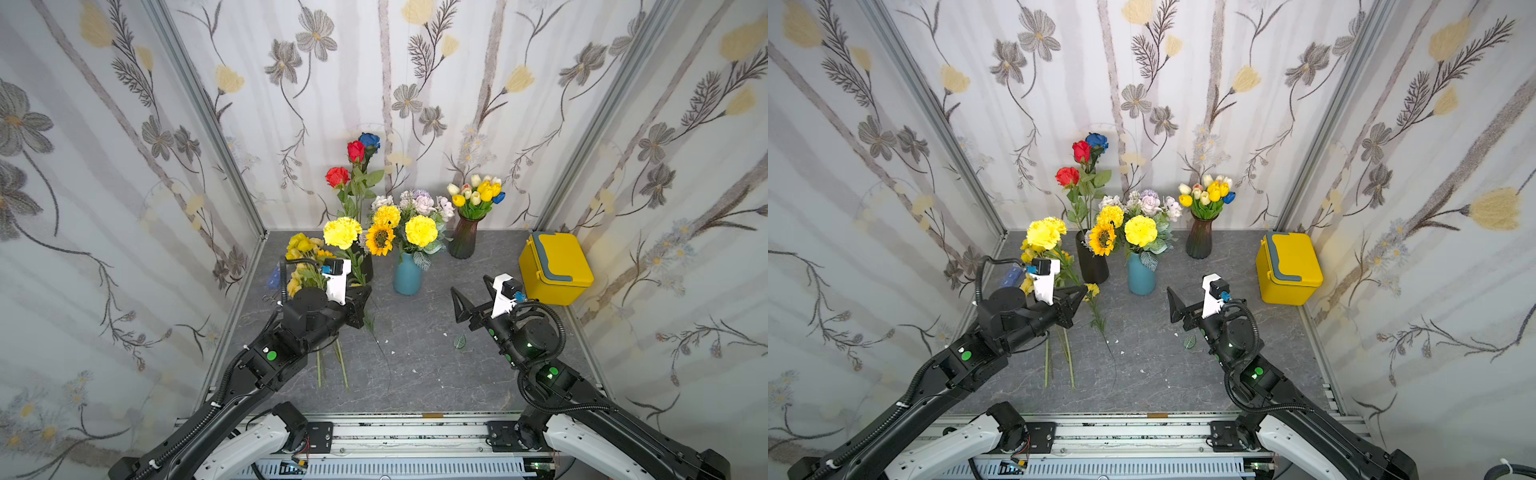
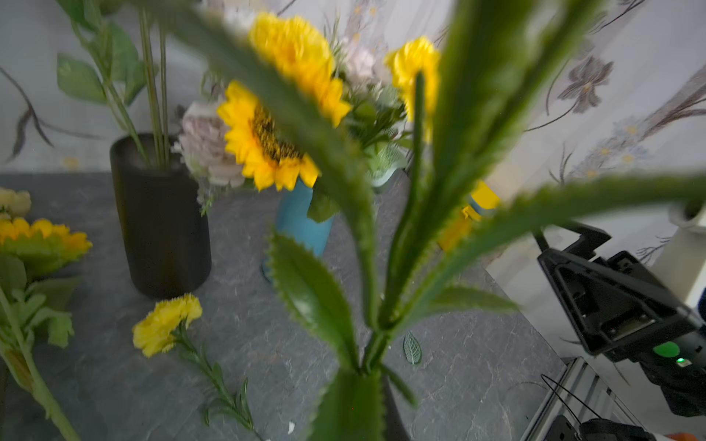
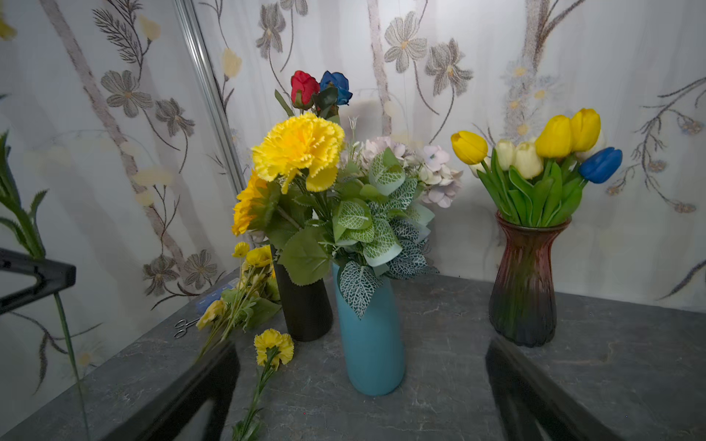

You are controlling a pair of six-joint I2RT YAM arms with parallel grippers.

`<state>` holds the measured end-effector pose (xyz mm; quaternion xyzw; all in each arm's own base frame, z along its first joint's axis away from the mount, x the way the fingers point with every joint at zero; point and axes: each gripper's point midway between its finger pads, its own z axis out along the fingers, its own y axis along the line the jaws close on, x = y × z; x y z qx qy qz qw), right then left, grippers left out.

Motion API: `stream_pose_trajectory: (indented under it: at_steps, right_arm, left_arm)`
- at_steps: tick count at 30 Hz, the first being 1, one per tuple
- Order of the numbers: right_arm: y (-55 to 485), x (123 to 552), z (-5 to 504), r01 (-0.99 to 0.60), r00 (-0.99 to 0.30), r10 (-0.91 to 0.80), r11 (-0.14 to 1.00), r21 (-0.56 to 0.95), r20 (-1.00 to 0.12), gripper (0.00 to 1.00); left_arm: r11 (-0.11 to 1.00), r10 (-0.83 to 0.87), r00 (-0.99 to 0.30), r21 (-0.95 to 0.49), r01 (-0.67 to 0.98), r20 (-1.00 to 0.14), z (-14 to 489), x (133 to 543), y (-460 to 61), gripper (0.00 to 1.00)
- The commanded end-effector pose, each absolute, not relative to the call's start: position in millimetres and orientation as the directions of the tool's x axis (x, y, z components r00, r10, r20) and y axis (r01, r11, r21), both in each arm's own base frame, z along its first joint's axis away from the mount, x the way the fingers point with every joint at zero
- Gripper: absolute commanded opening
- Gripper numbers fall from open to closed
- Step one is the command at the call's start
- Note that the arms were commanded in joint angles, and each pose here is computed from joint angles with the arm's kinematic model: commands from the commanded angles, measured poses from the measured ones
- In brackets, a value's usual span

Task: Pick out yellow flowers from the vase
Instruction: Place the flower at the center of the board.

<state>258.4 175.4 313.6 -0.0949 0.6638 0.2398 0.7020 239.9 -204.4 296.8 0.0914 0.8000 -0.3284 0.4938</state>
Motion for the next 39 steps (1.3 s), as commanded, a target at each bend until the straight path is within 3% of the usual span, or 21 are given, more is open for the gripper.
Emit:
stream_pose_trajectory:
  at_steps: [1,13,32,36,39]
  right_arm:
    - [171.4,262.2,304.3,-0.430,-0.039,0.275,0.863,0.265,-0.961,1.00]
    - [177.4,269.8,279.9,-0.406,-0.120,0.297,0.856,0.320,-0.947,1.00]
    - [193.1,276.8,266.8,-0.438,-0.139,0.247,0.853,0.283,-0.959,1.00]
    - [205.9,281.5,275.5,-0.486,-0.091,0.216,0.843,0.233,-0.972,1.00]
    - [216.1,288.2,282.7,-0.504,-0.073,0.204,0.837,0.212,-0.976,0.99]
  left_arm:
    - [0.742,-0.278,-0.604,-0.566,0.359,-0.747,258.2,237.1,-203.9,0.02]
    - [0.760,-0.383,-0.702,-0.637,0.130,-0.601,173.8,256.5,-207.7,0.05]
    - [0.840,-0.267,-0.880,-0.542,-0.012,-0.394,47.9,285.2,-231.3,0.04]
    - [0.846,-0.265,-0.883,-0.533,-0.019,-0.388,40.7,288.0,-229.3,0.08]
    - [0.846,-0.271,-0.883,-0.532,-0.028,-0.383,39.3,288.7,-225.5,0.17]
